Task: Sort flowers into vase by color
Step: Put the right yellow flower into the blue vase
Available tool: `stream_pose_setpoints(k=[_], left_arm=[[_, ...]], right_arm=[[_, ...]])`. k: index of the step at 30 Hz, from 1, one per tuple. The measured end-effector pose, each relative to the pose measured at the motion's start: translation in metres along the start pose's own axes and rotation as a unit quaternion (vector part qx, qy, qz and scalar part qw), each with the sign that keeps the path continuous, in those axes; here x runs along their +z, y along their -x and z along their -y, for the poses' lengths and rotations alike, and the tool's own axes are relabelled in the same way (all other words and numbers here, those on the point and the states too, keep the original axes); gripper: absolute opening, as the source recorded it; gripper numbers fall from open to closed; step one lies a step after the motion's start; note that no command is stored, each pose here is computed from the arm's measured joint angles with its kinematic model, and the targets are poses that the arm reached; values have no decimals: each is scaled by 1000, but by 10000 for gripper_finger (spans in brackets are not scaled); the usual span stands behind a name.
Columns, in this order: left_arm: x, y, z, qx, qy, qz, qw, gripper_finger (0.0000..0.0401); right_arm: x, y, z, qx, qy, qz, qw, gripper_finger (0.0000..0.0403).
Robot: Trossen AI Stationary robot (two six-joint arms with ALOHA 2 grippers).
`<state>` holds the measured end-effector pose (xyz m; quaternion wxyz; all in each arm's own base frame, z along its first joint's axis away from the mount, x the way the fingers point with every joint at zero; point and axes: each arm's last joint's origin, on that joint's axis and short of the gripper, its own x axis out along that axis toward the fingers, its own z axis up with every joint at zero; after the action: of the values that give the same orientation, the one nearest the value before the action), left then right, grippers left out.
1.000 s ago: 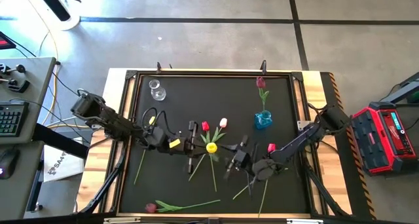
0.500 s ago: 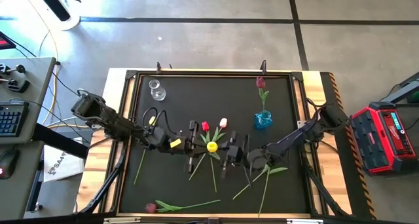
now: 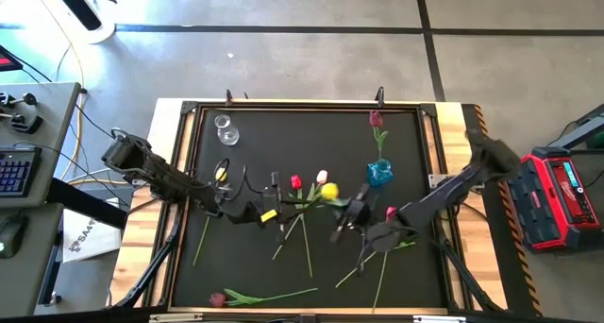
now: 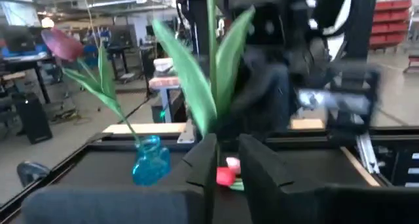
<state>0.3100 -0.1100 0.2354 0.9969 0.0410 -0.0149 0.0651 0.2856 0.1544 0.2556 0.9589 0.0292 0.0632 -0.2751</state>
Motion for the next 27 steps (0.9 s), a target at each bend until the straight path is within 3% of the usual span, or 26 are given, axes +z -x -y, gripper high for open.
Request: stream_pose_setpoints(k=[11,18,27], left_arm=[[-9,0,-1,9,-14,-43,999,85],[-16,-3,-7,19,-30,-73,997,85],[-24,-8,-21,23,-18,-104,994,85]], right_arm=[[68,63,101,-18,-60,-26,998,1],[79,87,163,-46,-110,-40,992,1],[86,105,213,-78,-127,-25,989,0]])
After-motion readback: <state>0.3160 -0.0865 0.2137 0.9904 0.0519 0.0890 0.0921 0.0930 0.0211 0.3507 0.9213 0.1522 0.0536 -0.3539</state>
